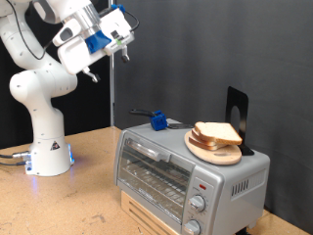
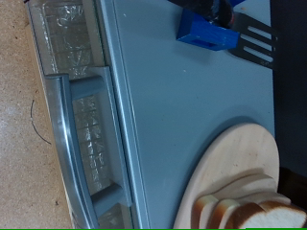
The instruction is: Make a piece of toast with the oven
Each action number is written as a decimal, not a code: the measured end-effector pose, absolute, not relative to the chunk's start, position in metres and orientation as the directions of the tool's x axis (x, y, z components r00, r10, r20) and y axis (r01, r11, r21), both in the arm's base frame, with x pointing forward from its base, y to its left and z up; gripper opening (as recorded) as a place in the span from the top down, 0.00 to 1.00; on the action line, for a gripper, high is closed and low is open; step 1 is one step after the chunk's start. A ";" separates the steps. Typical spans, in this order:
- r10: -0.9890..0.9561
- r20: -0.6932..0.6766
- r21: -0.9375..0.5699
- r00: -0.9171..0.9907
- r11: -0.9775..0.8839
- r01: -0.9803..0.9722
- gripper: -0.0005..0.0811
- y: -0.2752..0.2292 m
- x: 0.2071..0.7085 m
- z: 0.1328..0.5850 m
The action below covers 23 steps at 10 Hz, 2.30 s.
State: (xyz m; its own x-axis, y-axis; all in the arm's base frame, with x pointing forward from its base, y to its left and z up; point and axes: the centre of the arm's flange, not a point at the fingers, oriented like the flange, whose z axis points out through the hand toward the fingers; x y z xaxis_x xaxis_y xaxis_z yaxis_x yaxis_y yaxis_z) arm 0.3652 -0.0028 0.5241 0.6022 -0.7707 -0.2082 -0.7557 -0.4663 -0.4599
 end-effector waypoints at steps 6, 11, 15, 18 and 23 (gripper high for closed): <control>-0.789 -0.119 -0.424 0.602 -0.508 -0.750 0.00 0.006 0.411 0.470; -0.789 -0.122 -0.433 0.602 -0.504 -0.748 0.00 0.004 0.416 0.453; -0.811 -0.066 -0.370 0.582 -0.522 -0.769 0.00 0.004 0.414 0.393; -0.825 -0.026 -0.350 0.564 -0.521 -0.778 0.00 0.012 0.420 0.351; -0.809 -0.012 -0.323 0.587 -0.553 -0.768 0.00 -0.009 0.423 0.348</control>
